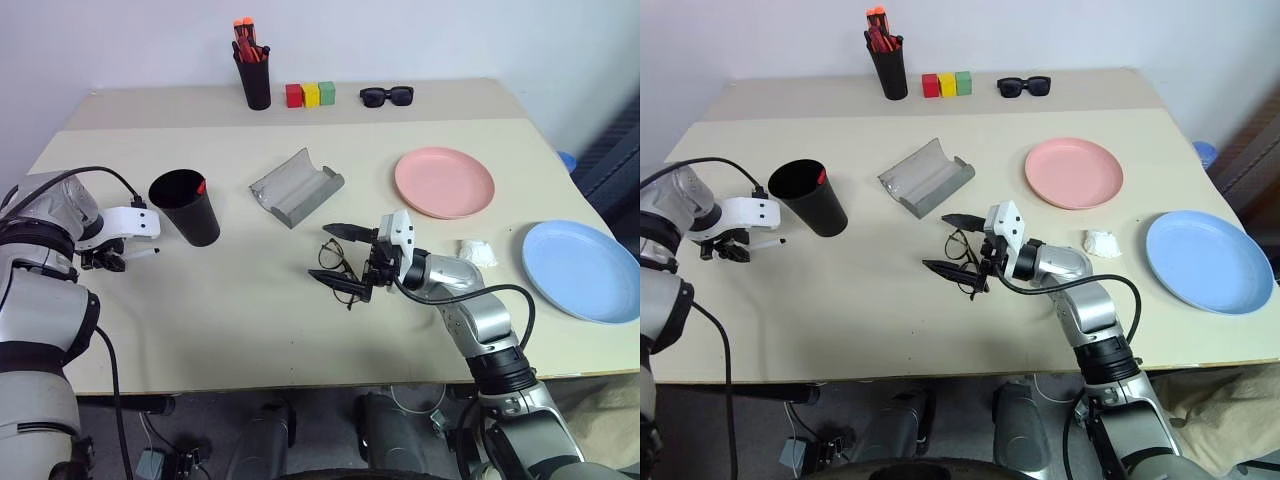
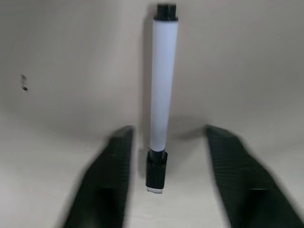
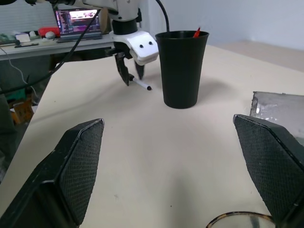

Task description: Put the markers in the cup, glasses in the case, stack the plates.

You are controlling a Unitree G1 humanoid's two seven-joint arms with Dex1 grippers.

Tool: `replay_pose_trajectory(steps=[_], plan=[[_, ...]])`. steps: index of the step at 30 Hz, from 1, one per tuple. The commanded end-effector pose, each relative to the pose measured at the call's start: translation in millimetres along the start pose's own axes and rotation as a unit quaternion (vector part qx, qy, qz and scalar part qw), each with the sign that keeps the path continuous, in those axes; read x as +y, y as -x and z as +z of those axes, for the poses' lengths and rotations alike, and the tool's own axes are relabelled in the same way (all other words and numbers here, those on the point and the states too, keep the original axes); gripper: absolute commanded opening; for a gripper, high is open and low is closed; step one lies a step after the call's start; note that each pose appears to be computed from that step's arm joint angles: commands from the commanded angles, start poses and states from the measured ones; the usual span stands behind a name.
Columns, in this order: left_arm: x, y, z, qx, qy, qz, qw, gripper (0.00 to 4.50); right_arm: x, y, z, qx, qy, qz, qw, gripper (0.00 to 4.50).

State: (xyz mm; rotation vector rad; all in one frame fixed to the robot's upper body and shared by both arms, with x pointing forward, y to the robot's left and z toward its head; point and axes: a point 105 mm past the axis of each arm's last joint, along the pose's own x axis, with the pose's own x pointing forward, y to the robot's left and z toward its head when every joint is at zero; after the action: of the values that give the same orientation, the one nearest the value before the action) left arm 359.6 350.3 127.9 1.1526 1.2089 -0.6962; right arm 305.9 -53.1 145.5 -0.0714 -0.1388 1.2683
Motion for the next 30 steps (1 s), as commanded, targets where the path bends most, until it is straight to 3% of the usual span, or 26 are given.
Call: replay_pose_trajectory(steps=[1,14,18,22,25,27,30], plan=[[-3.7,-3.9,-5.2,0.007,0.012,-0.007,1.000,0.21,0.9,1.2,16.7,-0.022,0.026,-0.001,0.999,4.45],[-13.2,-0.1,-7.4,-0.044,0.005,-0.036,0.998,0.10,-1.3,-0.9,15.7,-0.023,0.025,-0.001,0.999,4.45],[-9.2,9.0,-4.2,-0.094,0.006,-0.016,0.995,0.10,-2.9,-2.6,16.1,-0.024,0.026,0.000,0.999,4.45],[-6.2,30.6,3.1,-0.201,0.041,0.000,0.979,0.10,-4.6,-2.4,14.8,-0.024,0.028,-0.003,0.999,4.45],[-8.5,38.5,-16.1,-0.237,0.115,0.023,0.964,0.10,-4.8,-0.8,14.2,-0.022,0.028,-0.006,0.999,4.45],[-11.9,39.3,-42.4,-0.235,0.175,0.059,0.954,0.10,-5.4,0.6,14.1,-0.021,0.028,-0.007,0.999,4.45],[-23.2,43.5,-73.3,-0.265,0.284,0.091,0.917,0.10,-7.6,2.1,14.5,-0.020,0.029,-0.009,0.999,4.45]])
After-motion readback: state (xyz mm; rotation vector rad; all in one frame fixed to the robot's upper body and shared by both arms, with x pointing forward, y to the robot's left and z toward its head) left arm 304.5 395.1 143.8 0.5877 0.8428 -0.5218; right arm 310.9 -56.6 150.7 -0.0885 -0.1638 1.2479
